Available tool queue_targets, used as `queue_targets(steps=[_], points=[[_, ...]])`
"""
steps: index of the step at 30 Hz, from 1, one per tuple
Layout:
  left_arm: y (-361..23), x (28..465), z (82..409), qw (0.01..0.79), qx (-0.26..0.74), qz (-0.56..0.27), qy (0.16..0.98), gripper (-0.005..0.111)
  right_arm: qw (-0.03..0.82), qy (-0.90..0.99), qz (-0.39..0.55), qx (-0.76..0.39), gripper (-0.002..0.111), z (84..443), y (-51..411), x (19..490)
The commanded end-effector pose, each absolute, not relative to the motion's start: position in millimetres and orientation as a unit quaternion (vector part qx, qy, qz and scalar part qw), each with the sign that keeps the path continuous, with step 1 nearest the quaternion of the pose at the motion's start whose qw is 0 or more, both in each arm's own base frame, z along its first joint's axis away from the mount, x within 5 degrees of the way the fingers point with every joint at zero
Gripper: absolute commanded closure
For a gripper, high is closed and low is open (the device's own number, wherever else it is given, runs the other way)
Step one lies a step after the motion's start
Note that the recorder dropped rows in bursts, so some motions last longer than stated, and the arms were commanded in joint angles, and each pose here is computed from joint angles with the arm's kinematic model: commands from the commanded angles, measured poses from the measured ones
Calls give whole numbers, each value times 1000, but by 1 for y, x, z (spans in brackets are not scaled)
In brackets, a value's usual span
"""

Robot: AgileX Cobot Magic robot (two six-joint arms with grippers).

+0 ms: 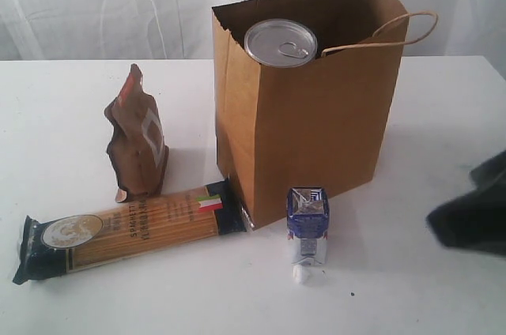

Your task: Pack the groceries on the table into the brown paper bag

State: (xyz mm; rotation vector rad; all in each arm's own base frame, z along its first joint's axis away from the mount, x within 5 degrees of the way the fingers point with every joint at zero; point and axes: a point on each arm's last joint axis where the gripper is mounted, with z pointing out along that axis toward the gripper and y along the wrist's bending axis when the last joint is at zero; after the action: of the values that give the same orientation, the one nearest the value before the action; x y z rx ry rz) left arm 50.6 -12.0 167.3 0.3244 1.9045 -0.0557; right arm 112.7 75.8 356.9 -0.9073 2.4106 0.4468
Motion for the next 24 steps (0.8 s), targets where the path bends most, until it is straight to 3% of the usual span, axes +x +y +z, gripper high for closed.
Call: queue_targets(steps=[1,7,16,24], points=[[-12,50,166,568,135,-24,811,107,182,911,195,-315,51,302,88,130],[-12,50,166,568,135,-24,811,107,138,934,210,-253,51,241,99,153],[-12,50,166,568,135,-24,811,107,110,938,205,-256,54,205,129,175],[-12,50,166,568,135,-24,811,107,127,952,96,-263,54,187,153,199]])
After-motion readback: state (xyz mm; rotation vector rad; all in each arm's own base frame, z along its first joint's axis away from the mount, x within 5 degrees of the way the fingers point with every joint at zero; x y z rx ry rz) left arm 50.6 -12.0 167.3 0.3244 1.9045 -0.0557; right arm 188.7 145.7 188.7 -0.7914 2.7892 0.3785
